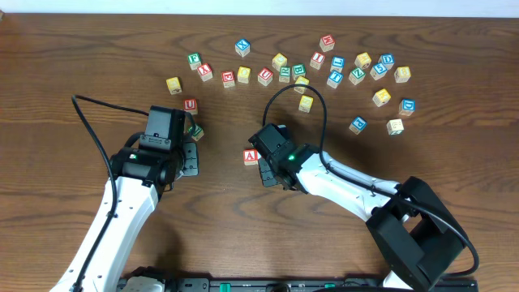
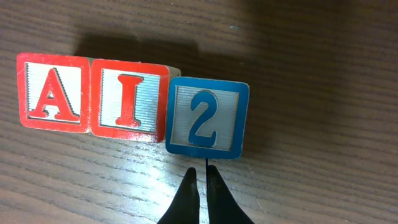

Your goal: Spell out AI2

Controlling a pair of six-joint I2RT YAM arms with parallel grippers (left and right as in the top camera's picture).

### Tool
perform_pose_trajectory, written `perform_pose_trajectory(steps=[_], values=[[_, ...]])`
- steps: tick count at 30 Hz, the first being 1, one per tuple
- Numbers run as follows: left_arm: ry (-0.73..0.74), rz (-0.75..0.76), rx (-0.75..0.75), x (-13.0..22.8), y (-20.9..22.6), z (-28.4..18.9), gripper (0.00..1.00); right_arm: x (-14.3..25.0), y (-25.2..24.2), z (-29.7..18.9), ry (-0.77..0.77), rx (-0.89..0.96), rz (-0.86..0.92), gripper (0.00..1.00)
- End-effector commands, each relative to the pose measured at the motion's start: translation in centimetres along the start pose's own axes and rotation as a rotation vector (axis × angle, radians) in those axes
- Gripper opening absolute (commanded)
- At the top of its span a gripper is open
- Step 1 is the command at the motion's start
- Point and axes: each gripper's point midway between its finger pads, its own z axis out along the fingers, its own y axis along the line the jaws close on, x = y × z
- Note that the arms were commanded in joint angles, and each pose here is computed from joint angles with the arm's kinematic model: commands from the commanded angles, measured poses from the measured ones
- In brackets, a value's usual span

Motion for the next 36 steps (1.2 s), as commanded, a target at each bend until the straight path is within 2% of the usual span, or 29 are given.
perform_pose_trajectory(steps=[1,36], values=[[-0.024,-0.004,-0.013,-0.96,0.24,-0.46,0.08,-0.07,-0.48,0.19,-0.010,0.025,-0.007,0.01],[-0.024,-0.004,-0.013,-0.96,0.24,-0.46,0.08,-0.30,-0.57,0.17,-0.024,0.036,-0.008,0.01]])
